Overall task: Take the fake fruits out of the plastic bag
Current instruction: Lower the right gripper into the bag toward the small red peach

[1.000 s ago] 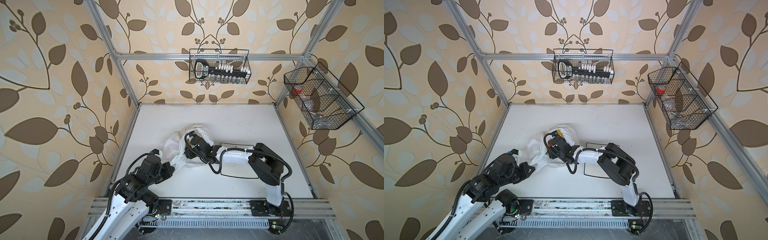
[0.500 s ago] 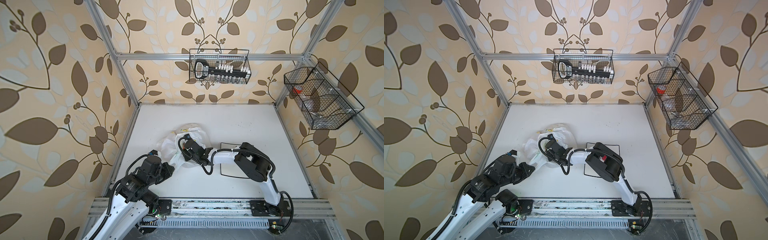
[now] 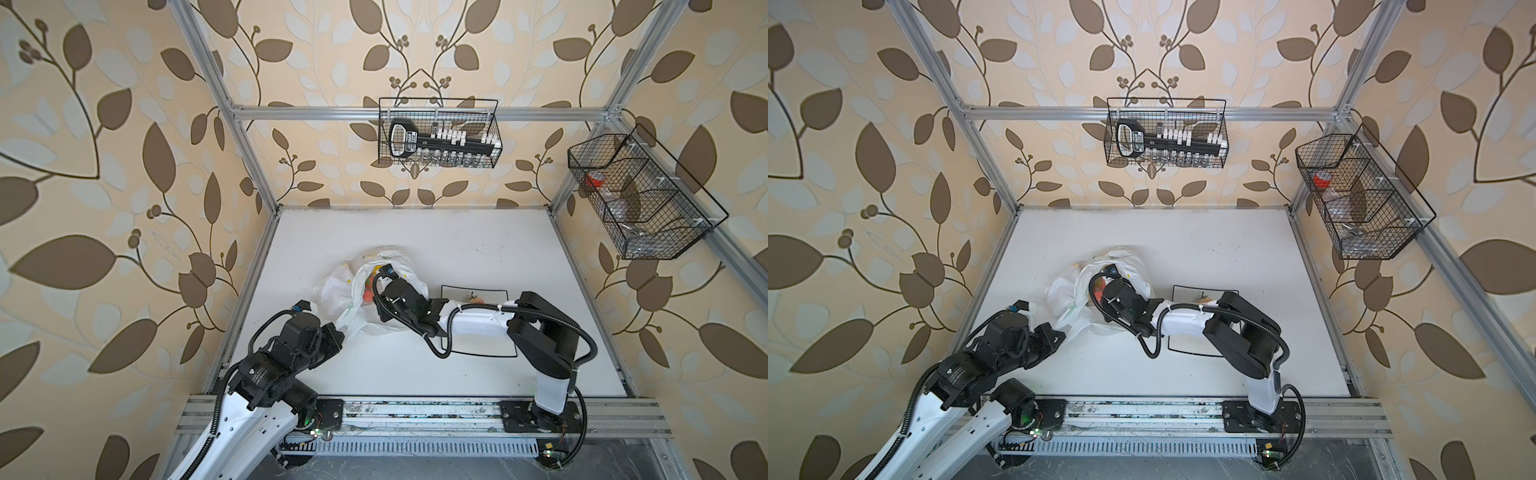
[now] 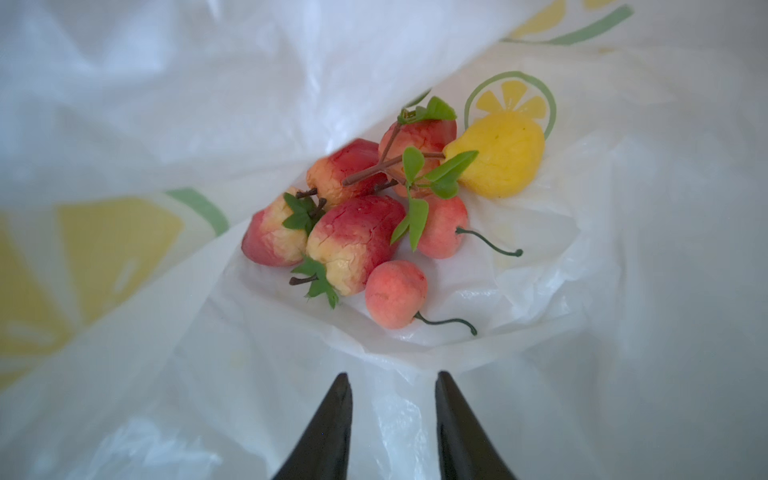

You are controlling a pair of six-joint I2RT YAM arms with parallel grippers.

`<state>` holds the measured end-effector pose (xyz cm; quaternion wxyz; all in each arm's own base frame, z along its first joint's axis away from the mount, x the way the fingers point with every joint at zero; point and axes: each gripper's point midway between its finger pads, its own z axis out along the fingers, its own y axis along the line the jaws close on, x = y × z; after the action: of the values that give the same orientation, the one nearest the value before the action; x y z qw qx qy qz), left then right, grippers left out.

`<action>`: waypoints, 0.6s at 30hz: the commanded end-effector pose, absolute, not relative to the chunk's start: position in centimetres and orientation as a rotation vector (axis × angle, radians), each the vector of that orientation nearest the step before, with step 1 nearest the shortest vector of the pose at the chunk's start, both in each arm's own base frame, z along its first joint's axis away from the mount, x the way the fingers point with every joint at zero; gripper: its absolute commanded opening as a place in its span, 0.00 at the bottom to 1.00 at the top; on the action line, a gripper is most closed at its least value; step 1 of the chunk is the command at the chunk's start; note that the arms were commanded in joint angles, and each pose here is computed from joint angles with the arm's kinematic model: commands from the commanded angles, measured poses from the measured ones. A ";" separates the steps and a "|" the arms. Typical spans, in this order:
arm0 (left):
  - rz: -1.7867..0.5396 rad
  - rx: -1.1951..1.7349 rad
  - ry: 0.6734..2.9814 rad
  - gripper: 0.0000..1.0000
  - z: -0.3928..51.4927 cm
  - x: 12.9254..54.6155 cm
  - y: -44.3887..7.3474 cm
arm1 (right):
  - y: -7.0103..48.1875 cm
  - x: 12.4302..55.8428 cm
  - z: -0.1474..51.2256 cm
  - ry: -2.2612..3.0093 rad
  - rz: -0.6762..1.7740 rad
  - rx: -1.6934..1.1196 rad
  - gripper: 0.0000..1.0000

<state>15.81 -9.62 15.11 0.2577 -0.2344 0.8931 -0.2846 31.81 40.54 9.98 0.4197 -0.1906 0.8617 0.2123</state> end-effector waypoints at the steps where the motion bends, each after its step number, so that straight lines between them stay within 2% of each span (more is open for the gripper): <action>1: -0.735 -0.647 2.407 0.00 14.9 15.9 -9.1 | 39.9 30.7 11.1 2.146 0.559 -0.502 0.35; 12: -0.745 -0.639 2.405 0.00 14.8 16.0 -9.2 | 38.0 28.2 12.6 2.157 0.624 -0.546 0.35; 18: -0.744 -0.653 2.422 0.00 14.3 15.5 -9.1 | 39.7 29.9 11.0 2.191 0.605 -0.494 0.44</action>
<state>15.65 -9.53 14.64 0.2567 -0.2352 0.8935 -0.2836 29.22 38.56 11.85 0.4045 -0.2029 0.8591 0.2392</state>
